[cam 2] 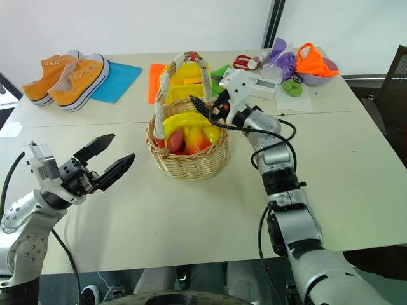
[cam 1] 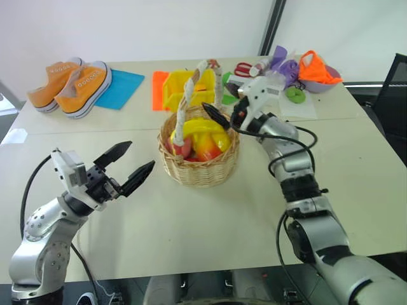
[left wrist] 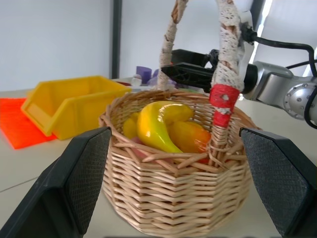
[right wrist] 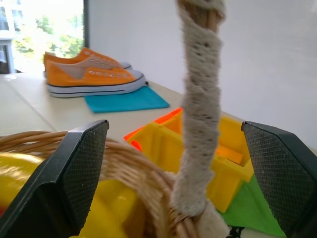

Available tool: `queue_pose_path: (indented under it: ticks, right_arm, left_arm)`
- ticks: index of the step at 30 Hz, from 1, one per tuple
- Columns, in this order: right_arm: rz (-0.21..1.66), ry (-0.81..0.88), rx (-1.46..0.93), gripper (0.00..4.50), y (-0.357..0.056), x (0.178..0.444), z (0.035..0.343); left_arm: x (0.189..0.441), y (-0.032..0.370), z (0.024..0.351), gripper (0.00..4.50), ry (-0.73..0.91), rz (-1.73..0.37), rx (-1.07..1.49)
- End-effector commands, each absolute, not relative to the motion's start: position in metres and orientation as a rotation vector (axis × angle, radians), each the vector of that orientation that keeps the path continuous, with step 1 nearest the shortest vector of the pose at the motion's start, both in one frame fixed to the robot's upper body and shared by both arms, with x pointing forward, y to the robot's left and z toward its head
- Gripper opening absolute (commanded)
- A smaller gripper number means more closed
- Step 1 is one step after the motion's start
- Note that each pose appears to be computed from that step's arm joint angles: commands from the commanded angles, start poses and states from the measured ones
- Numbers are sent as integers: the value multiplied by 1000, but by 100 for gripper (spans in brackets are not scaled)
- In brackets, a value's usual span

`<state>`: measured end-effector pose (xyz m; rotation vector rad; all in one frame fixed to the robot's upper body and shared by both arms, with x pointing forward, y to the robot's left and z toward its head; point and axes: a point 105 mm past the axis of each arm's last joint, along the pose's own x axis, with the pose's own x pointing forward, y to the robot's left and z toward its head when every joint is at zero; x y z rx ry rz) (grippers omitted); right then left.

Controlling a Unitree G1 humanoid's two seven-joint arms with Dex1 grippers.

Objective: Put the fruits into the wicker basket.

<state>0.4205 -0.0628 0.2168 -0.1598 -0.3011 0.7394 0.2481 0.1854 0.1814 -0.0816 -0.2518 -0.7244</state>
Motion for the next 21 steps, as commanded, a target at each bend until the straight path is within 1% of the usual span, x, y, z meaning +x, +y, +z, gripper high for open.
queue_pose_path:
  ticks: [1, 2, 4, 5, 6, 11, 12, 16, 21]
  right_arm:
    - [735, -374, -173, 450, -52, 427, 237]
    - [726, -368, -180, 450, -51, 430, 236]
    - [750, -364, -188, 395, -47, 431, 233]
    - [751, -361, -183, 360, -47, 431, 232]
    - [750, -360, -178, 314, -48, 432, 232]
    - [730, -372, -185, 48, -59, 432, 233]
    - [725, -380, -183, 4, -60, 433, 235]
    - [690, -397, -195, 4, -67, 434, 240]
    - [520, -403, -221, 4, -106, 442, 245]
  left_arm:
    - [244, 173, 194, 442, -313, -750, -54]
    - [244, 172, 195, 442, -315, -752, -50]
    - [244, 172, 195, 450, -313, -746, -53]
    - [242, 174, 193, 450, -308, -745, -43]
    - [240, 175, 192, 450, -304, -745, -35]
    - [237, 182, 186, 450, -281, -726, -43]
    - [237, 181, 186, 450, -281, -730, -42]
    - [240, 179, 187, 450, -287, -736, -51]
    - [242, 175, 187, 450, -289, -753, -73]
